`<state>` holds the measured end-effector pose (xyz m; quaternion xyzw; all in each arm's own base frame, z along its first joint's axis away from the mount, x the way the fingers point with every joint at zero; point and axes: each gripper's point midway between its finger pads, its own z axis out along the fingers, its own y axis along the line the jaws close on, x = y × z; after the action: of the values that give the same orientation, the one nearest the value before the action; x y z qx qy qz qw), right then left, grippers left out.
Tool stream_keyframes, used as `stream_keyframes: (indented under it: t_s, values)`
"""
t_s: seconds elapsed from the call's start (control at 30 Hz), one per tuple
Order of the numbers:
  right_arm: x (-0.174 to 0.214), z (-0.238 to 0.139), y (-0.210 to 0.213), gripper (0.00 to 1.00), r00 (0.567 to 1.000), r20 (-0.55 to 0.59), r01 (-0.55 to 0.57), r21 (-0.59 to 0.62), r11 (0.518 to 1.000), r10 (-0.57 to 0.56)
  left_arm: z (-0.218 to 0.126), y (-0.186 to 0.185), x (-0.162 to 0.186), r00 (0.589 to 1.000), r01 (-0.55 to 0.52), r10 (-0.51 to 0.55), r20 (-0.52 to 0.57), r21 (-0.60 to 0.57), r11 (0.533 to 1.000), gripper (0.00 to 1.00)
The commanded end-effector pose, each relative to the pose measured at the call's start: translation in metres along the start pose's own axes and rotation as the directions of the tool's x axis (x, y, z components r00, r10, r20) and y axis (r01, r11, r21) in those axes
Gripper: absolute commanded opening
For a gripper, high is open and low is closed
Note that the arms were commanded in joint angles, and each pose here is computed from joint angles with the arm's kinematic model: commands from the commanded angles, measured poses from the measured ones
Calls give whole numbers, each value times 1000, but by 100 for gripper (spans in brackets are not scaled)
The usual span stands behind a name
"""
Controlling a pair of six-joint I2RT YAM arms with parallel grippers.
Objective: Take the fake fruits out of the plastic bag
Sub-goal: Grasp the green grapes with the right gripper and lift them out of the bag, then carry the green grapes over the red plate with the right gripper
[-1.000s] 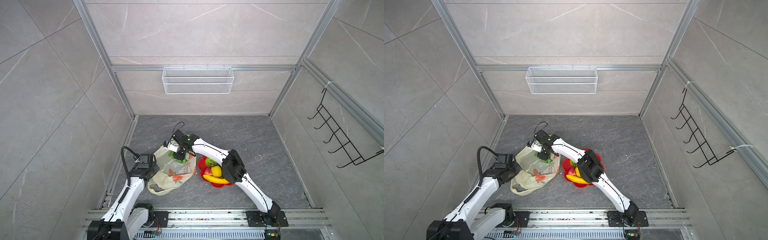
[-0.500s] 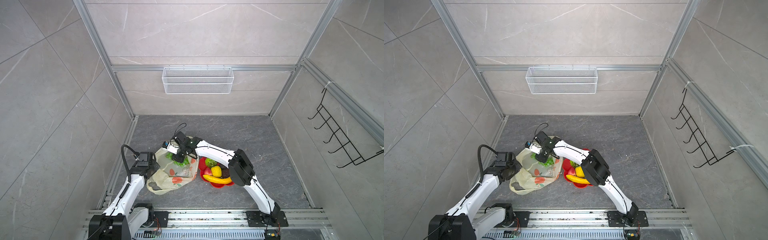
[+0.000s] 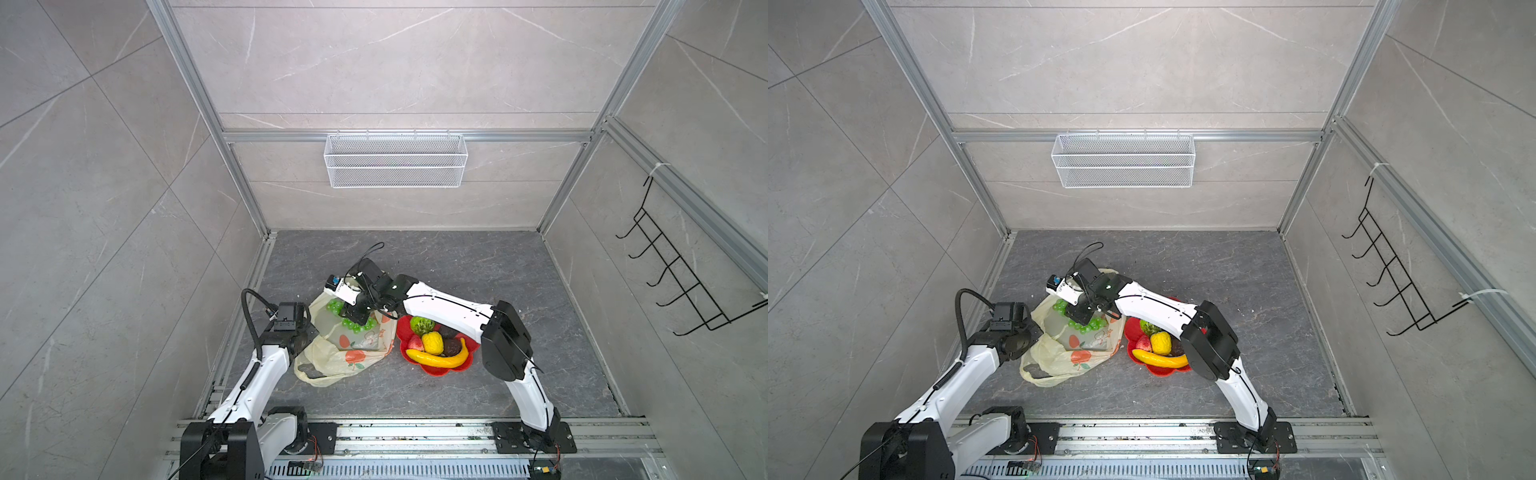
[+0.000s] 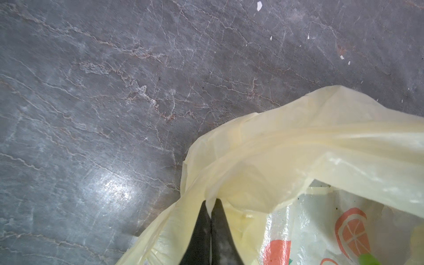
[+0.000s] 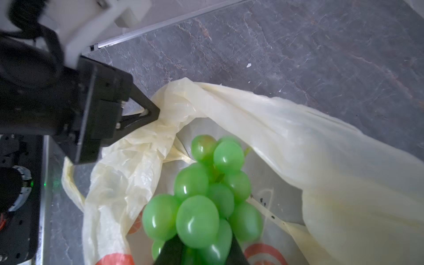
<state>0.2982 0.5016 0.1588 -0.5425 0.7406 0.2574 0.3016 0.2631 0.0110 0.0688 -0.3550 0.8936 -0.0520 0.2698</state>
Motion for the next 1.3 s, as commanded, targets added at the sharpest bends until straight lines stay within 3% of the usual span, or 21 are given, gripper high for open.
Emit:
stream_keyframes:
  t_s: [0.0,0.33,0.73,1.13,1.27]
  values:
    - [-32,-36,5,20,994,109,-15,26,1000,12,-4,-8,-17,999,-4,3,54,19,1000,0]
    - [-23,-111,-16,20,978,179,-132,147,980,105,1,5,-19,995,-44,46,87,-25,999,0]
    - [57,-182,-48,20,942,183,-330,353,876,281,5,5,-16,996,-40,40,74,-2,999,0]
    - [135,-203,-57,19,879,119,-457,489,743,462,7,4,-15,997,-40,40,64,3,999,0]
    - [151,-195,-60,20,865,94,-469,502,726,494,6,4,-15,997,-41,40,65,3,999,0]
